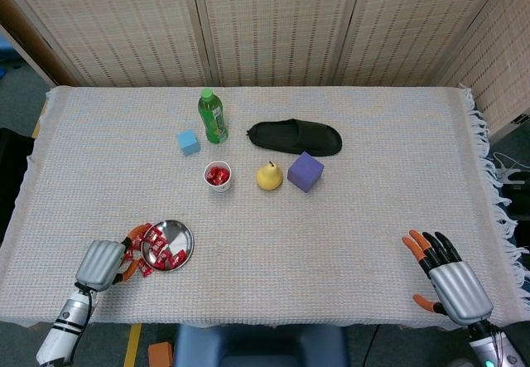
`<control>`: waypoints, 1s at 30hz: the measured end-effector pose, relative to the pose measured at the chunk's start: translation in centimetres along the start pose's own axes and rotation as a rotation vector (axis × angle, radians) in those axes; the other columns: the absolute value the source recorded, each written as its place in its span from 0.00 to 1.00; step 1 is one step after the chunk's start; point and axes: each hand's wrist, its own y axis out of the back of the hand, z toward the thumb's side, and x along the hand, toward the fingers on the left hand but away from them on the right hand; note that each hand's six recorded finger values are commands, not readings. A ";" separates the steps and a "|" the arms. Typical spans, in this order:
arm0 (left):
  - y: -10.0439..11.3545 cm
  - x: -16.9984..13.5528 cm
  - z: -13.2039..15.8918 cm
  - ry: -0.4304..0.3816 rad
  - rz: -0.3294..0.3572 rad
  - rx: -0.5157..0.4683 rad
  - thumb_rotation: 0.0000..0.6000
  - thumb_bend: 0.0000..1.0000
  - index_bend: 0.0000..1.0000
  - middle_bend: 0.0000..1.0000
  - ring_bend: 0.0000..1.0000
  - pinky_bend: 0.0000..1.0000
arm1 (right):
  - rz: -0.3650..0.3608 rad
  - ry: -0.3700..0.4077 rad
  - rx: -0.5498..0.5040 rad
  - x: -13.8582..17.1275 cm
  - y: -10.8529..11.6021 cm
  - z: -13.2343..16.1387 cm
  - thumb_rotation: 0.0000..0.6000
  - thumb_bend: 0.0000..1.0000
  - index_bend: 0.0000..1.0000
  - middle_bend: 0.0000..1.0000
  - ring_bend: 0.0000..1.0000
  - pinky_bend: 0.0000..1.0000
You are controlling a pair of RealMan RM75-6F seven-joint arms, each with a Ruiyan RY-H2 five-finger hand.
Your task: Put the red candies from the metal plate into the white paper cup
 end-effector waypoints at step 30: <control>-3.2 1.0 -4.4 0.145 -0.123 0.109 1.00 0.38 0.24 0.95 0.97 1.00 | -0.007 0.016 0.010 0.8 -0.1 0.4 1.00 0.05 0.00 0.00 0.00 0.00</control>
